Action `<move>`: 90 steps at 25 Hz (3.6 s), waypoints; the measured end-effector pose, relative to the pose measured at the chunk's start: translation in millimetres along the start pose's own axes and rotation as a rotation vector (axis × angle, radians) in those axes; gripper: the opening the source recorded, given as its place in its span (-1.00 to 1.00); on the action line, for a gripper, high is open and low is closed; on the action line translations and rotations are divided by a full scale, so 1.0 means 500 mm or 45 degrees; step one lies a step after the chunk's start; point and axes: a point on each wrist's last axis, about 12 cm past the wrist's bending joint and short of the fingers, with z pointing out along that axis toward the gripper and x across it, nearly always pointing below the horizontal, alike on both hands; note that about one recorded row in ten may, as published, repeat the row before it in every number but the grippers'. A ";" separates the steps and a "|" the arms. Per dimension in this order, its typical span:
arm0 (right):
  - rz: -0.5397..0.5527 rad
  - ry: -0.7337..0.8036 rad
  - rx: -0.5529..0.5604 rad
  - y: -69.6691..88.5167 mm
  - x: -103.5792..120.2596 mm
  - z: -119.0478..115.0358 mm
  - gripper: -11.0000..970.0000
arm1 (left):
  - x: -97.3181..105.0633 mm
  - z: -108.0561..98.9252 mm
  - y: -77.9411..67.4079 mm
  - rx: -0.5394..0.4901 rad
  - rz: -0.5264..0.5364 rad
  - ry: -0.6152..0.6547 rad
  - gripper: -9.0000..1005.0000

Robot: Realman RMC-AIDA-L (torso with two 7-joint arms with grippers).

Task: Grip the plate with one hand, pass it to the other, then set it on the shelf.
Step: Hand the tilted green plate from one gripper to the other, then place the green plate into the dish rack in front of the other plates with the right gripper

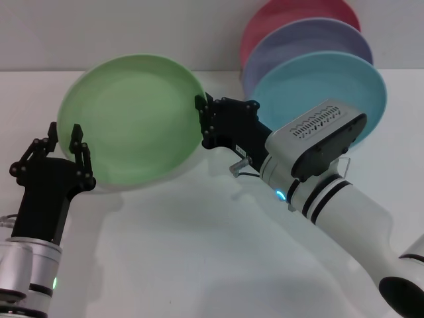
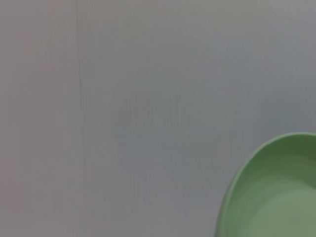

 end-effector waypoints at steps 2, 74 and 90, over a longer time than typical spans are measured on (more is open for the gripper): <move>-0.001 0.001 0.001 -0.001 0.000 0.000 -0.93 | 0.000 0.000 0.000 -0.001 0.000 -0.001 -0.65; 0.204 -0.569 0.344 -0.227 0.025 -0.384 -0.94 | 0.024 0.131 0.174 -0.098 -0.714 0.013 0.04; 0.164 -0.531 0.336 -0.190 0.049 -0.340 -0.94 | 0.019 0.140 0.155 -0.037 -0.721 0.018 0.05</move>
